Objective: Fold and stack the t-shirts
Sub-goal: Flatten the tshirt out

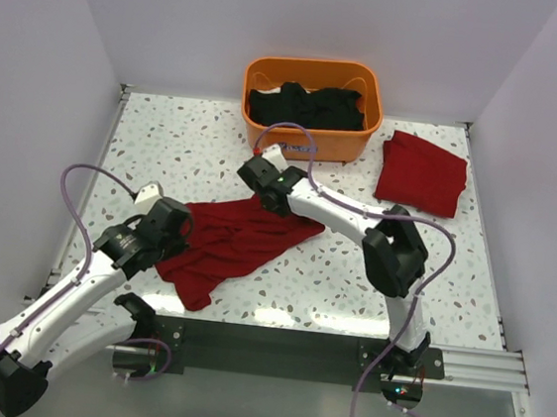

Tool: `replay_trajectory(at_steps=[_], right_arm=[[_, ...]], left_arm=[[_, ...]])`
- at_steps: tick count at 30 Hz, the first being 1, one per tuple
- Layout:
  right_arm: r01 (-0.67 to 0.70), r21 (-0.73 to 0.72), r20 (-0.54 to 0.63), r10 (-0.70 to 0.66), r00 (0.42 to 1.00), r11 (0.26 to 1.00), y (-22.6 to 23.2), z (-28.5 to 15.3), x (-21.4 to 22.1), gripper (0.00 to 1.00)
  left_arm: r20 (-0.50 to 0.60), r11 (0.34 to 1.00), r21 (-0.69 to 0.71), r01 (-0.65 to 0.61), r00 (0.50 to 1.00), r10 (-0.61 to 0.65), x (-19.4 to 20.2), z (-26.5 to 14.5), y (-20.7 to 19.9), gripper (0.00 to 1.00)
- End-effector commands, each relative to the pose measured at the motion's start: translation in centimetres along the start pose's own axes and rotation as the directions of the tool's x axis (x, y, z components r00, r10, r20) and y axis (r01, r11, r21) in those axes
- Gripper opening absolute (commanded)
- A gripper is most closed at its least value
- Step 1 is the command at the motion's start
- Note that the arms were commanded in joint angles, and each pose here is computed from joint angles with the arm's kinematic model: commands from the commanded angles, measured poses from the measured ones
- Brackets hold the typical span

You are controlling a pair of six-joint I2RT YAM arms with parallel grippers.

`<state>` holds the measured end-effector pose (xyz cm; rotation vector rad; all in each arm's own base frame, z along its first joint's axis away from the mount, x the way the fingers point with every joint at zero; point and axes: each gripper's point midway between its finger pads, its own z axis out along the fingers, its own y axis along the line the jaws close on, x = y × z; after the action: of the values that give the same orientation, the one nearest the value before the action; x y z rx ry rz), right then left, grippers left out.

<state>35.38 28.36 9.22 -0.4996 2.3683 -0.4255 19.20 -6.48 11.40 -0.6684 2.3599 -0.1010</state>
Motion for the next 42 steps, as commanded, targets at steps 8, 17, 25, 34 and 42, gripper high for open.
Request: replay_trajectory(at_steps=[8, 17, 25, 34, 42], right_arm=[[-0.214, -0.014, 0.006, 0.214, 0.977, 0.977, -9.9, -2.6, 2.2, 0.0], [-0.434, 0.088, 0.24, 0.404, 0.883, 0.897, -24.4, -9.3, 0.2, 0.0], [-0.617, -0.006, 0.577, 0.507, 0.64, 0.787, -35.5, -26.0, -2.0, 0.0], [-0.71, -0.114, 0.789, 0.497, 0.36, 0.695, -44.4, -40.8, 1.2, 0.0], [-0.726, -0.093, 0.812, 0.474, 0.34, 0.681, -45.7, -42.3, 2.1, 0.0]], left_arm=[[0.114, 0.997, -0.066, 0.044, 0.993, -0.037, -3.4, -1.0, 0.3, 0.0], [0.366, 0.997, 0.07, 0.037, 0.929, -0.06, -14.3, -8.1, -4.7, 0.0], [0.617, 0.952, 0.296, 0.076, 0.746, -0.251, -25.2, -23.5, -5.2, 0.0], [0.718, 0.883, 0.46, 0.095, 0.545, -0.433, -29.7, -36.1, -0.3, 0.0], [0.73, 0.881, 0.464, 0.091, 0.524, -0.438, -30.7, -37.0, -0.8, 0.0]])
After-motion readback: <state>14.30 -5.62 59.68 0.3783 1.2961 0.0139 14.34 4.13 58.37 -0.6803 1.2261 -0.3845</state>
